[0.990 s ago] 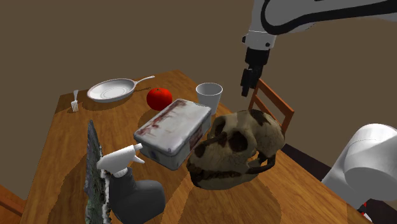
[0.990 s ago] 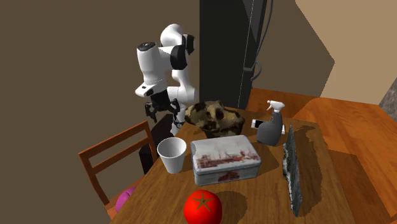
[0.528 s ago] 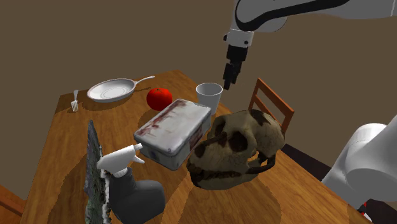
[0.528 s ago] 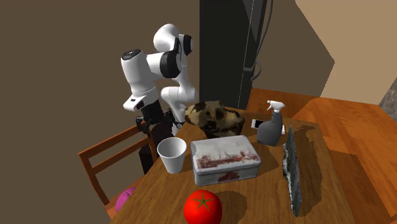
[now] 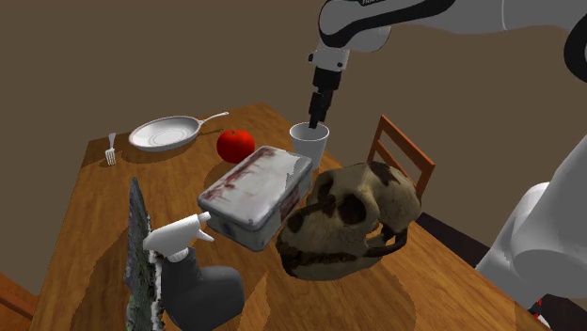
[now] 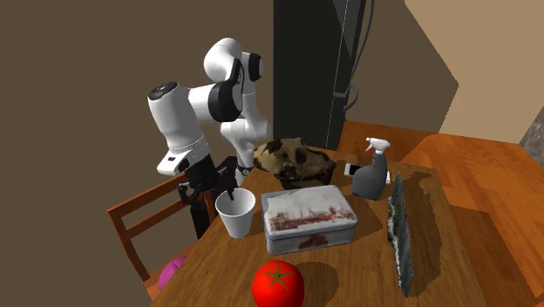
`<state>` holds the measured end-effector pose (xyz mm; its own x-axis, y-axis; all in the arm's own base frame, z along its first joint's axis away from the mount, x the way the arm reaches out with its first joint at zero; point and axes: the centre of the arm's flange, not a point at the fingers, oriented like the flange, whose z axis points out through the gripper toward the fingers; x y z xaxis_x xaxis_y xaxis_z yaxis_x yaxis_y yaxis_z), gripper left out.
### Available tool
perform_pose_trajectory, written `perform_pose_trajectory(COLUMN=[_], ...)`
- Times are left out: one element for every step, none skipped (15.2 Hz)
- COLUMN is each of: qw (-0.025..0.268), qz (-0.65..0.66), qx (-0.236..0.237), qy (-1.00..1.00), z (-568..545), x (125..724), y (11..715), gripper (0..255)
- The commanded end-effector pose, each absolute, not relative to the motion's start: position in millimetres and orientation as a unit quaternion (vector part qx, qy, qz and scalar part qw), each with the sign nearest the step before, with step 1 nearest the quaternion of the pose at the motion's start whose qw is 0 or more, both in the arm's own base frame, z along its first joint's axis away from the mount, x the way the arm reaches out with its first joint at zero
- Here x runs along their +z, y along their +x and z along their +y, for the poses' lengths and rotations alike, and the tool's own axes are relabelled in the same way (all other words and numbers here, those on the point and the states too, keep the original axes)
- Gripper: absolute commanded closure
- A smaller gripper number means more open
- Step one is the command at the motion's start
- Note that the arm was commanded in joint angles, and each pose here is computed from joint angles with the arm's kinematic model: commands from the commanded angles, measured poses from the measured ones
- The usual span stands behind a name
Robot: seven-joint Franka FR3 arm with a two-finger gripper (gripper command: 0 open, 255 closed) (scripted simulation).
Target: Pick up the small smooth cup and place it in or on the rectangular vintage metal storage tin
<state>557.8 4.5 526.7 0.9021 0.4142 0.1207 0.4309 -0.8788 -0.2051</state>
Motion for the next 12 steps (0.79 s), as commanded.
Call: perform_pose_trajectory(qw=[0.115, 0.115, 0.115, 0.115, 0.115, 0.115, 0.115, 0.115, 0.115, 0.115, 0.115, 0.115], qz=[-0.219, -0.219, -0.219, -0.219, -0.219, -0.219, -0.219, -0.219, -0.219, -0.219, -0.219, -0.219], qx=[-0.037, -0.037, -0.037, -0.037, -0.037, -0.037, -0.037, -0.037, -0.037, -0.037, -0.037, -0.037], qy=[-0.968, -0.968, -0.968, -0.968, -0.968, -0.968, -0.968, -0.968, -0.968, -0.968, -0.968, -0.968], z=[7, 8, 10, 11, 12, 12, 12, 12, 12, 12, 12, 12], x=[516, 511, 506, 501, 498, 498, 498, 498, 498, 498, 498, 498], y=[559, 559, 559, 559, 559, 559, 559, 559, 559, 559, 559, 559], gripper=[0, 0, 0, 0, 0, 0, 0, 0, 0, 0, 0, 0])
